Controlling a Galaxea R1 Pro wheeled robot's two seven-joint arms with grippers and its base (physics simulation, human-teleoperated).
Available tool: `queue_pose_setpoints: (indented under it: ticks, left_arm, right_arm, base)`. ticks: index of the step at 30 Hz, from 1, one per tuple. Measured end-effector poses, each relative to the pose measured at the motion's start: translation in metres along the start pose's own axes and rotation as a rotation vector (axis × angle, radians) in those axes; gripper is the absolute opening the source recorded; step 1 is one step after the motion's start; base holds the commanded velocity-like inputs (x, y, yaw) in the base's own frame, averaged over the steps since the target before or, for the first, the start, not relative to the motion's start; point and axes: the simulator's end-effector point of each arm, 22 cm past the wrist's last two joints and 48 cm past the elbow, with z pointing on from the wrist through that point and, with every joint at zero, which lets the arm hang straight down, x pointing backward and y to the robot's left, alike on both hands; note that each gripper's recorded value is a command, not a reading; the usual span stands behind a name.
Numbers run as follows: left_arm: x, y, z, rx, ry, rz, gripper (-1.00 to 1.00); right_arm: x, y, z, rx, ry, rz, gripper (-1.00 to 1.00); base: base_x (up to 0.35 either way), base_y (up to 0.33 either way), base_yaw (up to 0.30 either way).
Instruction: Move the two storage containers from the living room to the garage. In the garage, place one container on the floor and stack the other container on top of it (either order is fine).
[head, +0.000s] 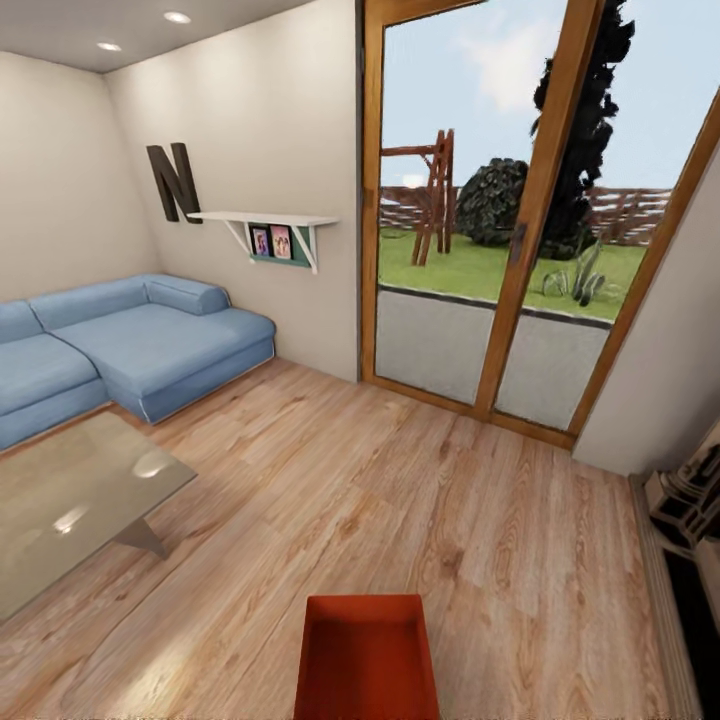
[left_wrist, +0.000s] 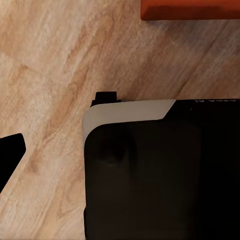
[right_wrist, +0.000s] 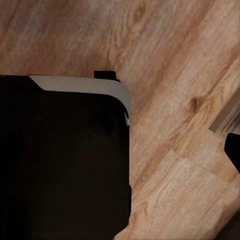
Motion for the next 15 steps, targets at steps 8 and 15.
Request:
queue_pose_setpoints:
  ticks: [8,15]
  left_arm:
    - [0.0052,-0.0005,0.0010,0.001,0.013,0.000,1.00]
    - [0.0097,-0.0005,0.0018,0.001,0.024,0.000,1.00]
  right_arm:
    - [0.0052,0.0005,0.0004,-0.001,0.013,-0.001,1.00]
    - [0.0098,0.0009,0.0007,-0.002,0.025,-0.005,1.00]
  base:
    - [0.000,0.000,0.000]
    - [0.000,0.000,0.000]
